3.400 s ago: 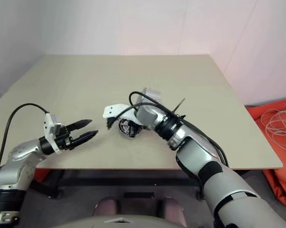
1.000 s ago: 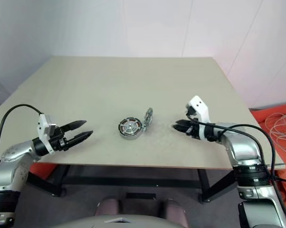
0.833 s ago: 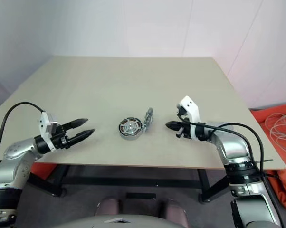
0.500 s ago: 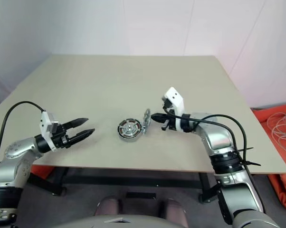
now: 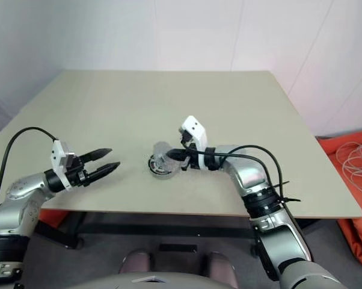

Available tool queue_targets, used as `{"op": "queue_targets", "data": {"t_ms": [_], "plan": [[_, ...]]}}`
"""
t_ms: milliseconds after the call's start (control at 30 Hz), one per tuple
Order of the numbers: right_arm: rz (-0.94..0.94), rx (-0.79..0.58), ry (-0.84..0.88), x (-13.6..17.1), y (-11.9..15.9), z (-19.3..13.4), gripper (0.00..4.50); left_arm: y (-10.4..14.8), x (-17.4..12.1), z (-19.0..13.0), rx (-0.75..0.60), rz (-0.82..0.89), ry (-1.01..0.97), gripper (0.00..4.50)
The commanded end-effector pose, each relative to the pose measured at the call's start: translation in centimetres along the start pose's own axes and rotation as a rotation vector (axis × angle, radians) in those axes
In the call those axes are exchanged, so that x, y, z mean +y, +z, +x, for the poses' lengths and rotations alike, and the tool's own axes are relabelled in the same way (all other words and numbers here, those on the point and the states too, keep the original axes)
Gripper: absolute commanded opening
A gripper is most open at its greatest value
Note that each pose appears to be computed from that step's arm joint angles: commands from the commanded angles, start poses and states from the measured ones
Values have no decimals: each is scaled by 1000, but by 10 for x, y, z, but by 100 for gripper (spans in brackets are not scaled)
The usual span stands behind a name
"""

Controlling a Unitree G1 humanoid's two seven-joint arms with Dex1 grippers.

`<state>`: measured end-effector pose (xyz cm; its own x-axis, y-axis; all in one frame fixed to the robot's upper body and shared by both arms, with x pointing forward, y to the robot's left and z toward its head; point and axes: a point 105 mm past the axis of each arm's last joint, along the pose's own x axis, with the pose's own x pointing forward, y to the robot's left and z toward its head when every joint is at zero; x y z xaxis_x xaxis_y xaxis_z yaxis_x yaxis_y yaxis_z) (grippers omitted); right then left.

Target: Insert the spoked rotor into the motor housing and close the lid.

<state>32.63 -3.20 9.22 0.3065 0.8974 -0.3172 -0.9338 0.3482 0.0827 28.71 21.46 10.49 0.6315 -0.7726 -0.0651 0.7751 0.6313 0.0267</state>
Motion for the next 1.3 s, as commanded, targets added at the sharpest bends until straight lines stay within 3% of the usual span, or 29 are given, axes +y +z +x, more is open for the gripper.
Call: {"op": "queue_targets", "data": {"t_ms": [33, 367, 700, 800, 933, 1233, 1267, 1300], "plan": [[-69, -22, 13, -3, 14, 7, 5, 10, 3, -1, -18, 45, 1, 334], [-196, 129, -1, -9, -25, 19, 5, 8, -2, -5, -15, 17, 3, 334], [-102, -90, -7, -12, 33, 10, 5, 3, -10, -11, 3, -27, -7, 334], [-94, -108, -31, -16, 39, 11, 5, 2, -12, -12, 1, -37, -9, 334], [-80, -106, -51, -19, 37, 14, 91, 5, -15, -8, -18, -51, -15, 334], [-101, -38, -8, -8, 15, 20, 411, 2, -25, -3, -15, -56, -36, 334], [-102, -31, -3, -6, 13, 21, 443, 2, -25, -3, -16, -57, -38, 334], [-103, -24, 3, -5, 11, 22, 447, 2, -25, -3, -16, -58, -38, 334]]}}
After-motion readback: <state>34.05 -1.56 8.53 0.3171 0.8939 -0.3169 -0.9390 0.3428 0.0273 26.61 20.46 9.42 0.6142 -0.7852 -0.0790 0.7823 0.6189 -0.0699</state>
